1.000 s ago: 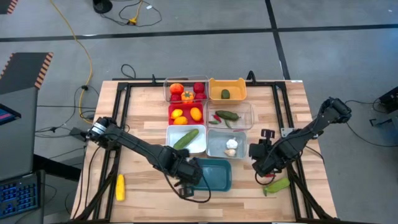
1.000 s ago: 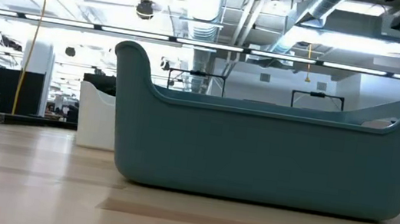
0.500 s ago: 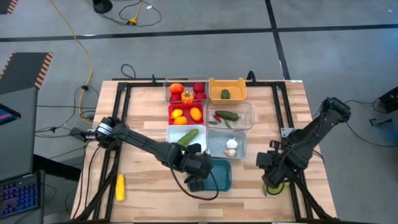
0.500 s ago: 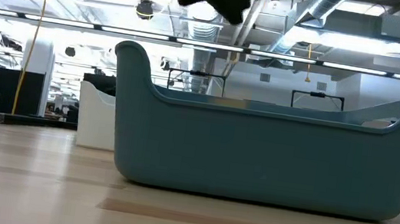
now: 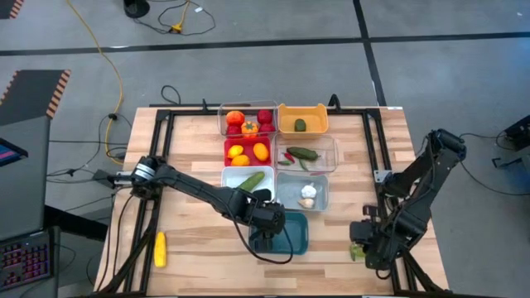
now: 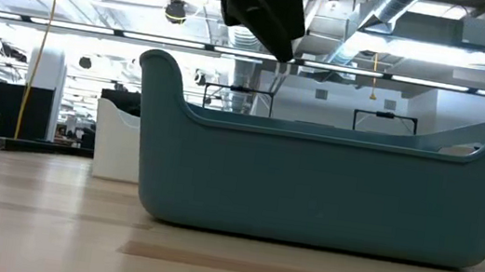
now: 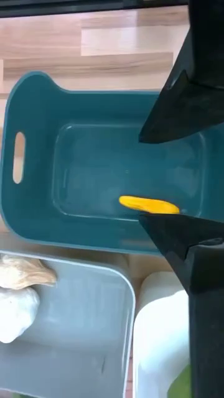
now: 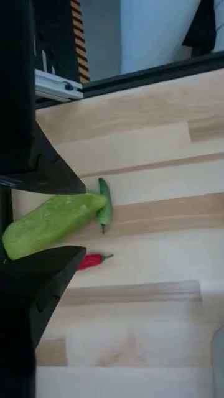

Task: Sort produce into baskets
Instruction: Put the green cucumber into the white bin

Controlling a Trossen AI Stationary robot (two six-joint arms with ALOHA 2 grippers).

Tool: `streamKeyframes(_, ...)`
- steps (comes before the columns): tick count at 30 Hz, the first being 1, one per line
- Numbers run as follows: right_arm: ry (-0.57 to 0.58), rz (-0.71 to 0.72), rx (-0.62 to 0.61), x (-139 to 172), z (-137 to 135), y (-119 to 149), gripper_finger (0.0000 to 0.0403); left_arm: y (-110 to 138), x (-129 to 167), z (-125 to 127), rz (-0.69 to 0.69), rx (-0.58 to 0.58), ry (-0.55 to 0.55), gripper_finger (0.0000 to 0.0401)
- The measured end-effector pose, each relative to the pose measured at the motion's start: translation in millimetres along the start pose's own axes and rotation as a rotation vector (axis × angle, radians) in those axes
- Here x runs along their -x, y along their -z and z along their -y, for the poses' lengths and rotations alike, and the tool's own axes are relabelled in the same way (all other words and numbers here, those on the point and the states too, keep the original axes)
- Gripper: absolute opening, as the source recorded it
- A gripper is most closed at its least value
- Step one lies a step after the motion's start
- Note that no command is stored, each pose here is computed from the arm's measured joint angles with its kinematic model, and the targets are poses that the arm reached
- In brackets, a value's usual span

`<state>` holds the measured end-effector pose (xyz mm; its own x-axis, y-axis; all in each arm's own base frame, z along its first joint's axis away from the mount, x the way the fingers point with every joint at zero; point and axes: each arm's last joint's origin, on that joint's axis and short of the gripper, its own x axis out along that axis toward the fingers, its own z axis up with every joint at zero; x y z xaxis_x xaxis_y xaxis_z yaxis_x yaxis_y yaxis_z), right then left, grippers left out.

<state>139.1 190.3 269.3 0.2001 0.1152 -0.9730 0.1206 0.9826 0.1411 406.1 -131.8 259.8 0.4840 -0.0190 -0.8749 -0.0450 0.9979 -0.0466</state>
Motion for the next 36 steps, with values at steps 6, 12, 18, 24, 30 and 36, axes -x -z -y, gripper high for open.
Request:
streamKeyframes(6,-0.021,-0.022,-0.005,0,-1,-1,0.018,0,0,0,0.0,-0.027,0.0,0.0183)
streamKeyframes(12,-0.021,-0.022,-0.004,0,-1,-1,0.0235,0,0,0,0.0,-0.02,0.0,0.0183)
streamKeyframes(18,-0.021,-0.022,-0.002,0,-1,-1,0.0303,0,0,0,0.0,-0.02,-0.001,0.0183)
streamKeyframes(24,-0.03,-0.021,0.017,0,-3,3,0.0353,0,0,0,0.0,-0.019,-0.001,0.0183)
streamKeyframes(30,-0.077,0.006,0.009,1,-12,7,0.0367,0,0,0,0.0,-0.018,-0.002,0.0182)
streamKeyframes(36,-0.006,-0.038,0.066,-18,-23,15,0.0365,0,0,0,0.0,-0.018,-0.002,0.0182)
